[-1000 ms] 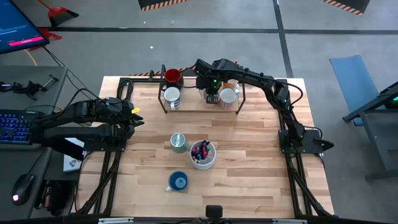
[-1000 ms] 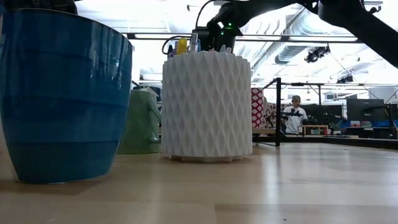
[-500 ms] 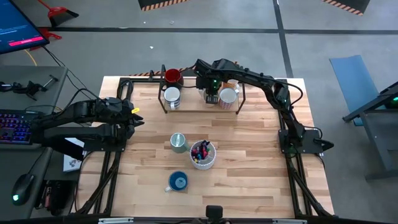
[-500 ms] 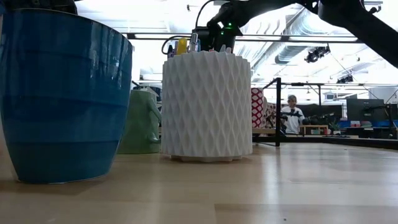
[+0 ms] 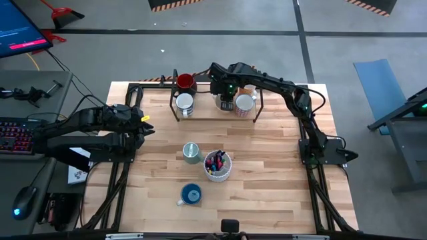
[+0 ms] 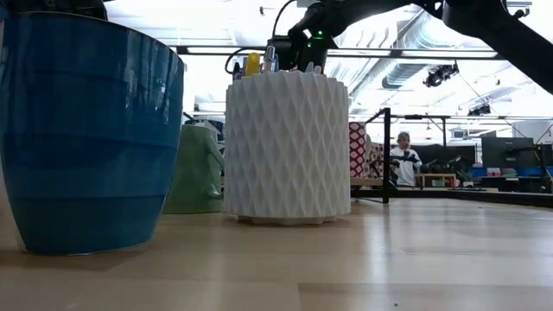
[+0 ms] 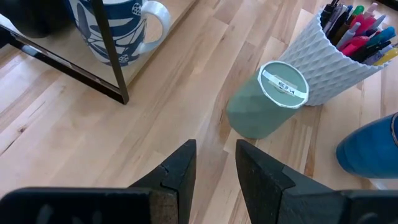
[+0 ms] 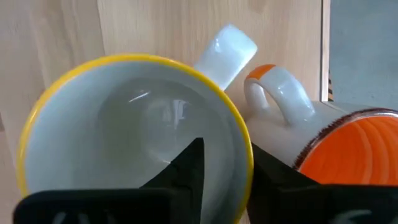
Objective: Place coffee mugs
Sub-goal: Put the orange pattern mug on the shelf
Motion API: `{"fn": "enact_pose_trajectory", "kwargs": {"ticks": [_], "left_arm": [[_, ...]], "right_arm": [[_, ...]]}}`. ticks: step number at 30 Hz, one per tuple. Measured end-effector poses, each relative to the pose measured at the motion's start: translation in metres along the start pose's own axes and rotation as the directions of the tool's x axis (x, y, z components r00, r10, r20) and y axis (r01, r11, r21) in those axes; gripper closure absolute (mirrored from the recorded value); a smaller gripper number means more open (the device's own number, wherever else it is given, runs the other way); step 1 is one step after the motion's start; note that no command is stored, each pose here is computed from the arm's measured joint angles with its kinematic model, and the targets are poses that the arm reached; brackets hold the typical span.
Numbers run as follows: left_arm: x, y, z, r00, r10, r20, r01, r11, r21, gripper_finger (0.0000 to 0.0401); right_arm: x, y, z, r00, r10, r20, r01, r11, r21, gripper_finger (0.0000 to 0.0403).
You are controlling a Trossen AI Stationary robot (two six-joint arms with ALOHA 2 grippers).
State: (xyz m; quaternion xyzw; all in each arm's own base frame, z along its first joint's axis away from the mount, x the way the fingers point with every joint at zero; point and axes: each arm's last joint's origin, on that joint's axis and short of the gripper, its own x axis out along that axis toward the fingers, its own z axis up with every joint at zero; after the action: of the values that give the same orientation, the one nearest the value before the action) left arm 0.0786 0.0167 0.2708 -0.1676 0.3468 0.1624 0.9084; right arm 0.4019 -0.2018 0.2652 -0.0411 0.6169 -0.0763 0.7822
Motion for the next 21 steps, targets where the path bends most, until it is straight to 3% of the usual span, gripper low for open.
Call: {"fn": "enact_pose_trajectory", "kwargs": {"ticks": [9,15,21], "left_arm": [[0.000,0.000,0.000,1.000,0.000,0.000,0.000,1.000,0.000,0.0297],[0.000,0.000,0.000,1.000,0.000,0.000,0.000,1.000,0.000,0.0297],[0.000,0.000,0.000,1.000,0.000,0.000,0.000,1.000,0.000,0.0297]], "right_arm": [[0.000,0.000,0.001,1.000,-0.004,0.006,0.004,1.000,-0.006,0.0322],[-0.001,-0.002,0.001,0.997,-0.073,-0.017,0.073,0.997,-0.008,0.0322],[-0.018,-0.004,0.008,0.996,-0.084,0.041,0.085,0.996,-0.005,0.0322]]}}
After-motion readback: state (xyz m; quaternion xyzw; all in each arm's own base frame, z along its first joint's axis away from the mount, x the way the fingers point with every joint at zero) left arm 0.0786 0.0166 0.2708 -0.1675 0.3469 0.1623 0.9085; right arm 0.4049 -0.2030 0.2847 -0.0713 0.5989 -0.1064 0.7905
